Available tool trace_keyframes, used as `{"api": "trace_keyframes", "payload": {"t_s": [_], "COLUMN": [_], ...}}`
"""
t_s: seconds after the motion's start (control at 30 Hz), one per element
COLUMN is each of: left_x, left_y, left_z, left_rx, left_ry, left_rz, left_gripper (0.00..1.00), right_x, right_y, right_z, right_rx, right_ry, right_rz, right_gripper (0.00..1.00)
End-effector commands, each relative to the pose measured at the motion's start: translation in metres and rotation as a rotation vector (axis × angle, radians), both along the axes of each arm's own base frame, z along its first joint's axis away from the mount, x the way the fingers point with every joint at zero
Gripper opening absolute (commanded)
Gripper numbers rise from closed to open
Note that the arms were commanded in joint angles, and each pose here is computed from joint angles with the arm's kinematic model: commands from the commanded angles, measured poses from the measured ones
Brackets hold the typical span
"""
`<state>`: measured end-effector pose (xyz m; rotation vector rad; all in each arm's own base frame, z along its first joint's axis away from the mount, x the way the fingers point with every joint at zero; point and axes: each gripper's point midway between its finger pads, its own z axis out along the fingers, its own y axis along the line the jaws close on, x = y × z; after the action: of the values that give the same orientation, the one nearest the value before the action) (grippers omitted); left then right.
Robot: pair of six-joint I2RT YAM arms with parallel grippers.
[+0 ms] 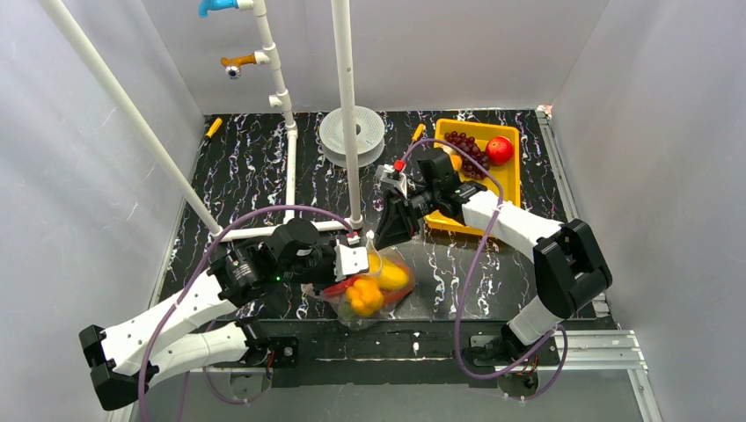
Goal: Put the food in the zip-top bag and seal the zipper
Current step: Zip the zipper food storage bag at the center of the board.
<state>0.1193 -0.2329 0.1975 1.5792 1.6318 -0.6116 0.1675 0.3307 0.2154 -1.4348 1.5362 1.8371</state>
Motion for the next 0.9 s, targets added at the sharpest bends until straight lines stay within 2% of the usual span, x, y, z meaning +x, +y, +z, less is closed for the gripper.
{"api": "trace_keyframes", "payload": {"t_s": [0.0, 0.07, 0.1, 0.17, 0.2, 0.23, 0.33, 0.47, 0.57, 0.73, 0.87], "left_x": [0.003, 0.007, 0.012, 0.019, 0.020, 0.018, 0.017, 0.053, 0.067, 0.071, 0.081], "left_y": [0.000, 0.002, 0.003, 0.007, 0.008, 0.008, 0.003, 0.003, -0.008, -0.052, -0.068], "left_z": [0.012, 0.014, 0.015, 0.019, 0.022, 0.026, 0.049, 0.086, 0.099, 0.113, 0.109], "left_rx": [-0.050, -0.063, -0.067, -0.080, -0.089, -0.101, -0.166, -0.303, -0.339, -0.389, -0.374], "left_ry": [-0.018, -0.022, -0.022, -0.015, 0.000, 0.017, 0.063, 0.107, 0.176, 0.293, 0.300], "left_rz": [0.026, 0.069, 0.109, 0.189, 0.214, 0.226, 0.264, 0.573, 0.679, 0.620, 0.615], "left_gripper": [0.00, 0.00, 0.11, 0.47, 0.59, 0.68, 0.82, 0.87, 0.87, 0.88, 0.80], "right_x": [-0.008, -0.008, -0.006, 0.005, 0.014, 0.022, 0.046, 0.048, 0.047, 0.043, 0.041], "right_y": [-0.001, -0.002, -0.002, -0.003, -0.004, -0.007, -0.014, -0.023, -0.029, -0.033, -0.034], "right_z": [0.026, 0.029, 0.029, 0.027, 0.026, 0.026, 0.023, 0.024, 0.034, 0.041, 0.041], "right_rx": [0.079, 0.088, 0.081, 0.057, 0.049, 0.048, 0.010, 0.002, 0.008, 0.009, -0.002], "right_ry": [-0.063, -0.078, -0.091, -0.101, -0.097, -0.086, -0.063, -0.110, -0.138, -0.140, -0.120], "right_rz": [0.018, 0.000, -0.033, -0.125, -0.180, -0.230, -0.390, -0.483, -0.537, -0.561, -0.558], "right_gripper": [0.22, 0.04, 0.01, 0.01, 0.01, 0.01, 0.01, 0.01, 0.01, 0.01, 0.01]}}
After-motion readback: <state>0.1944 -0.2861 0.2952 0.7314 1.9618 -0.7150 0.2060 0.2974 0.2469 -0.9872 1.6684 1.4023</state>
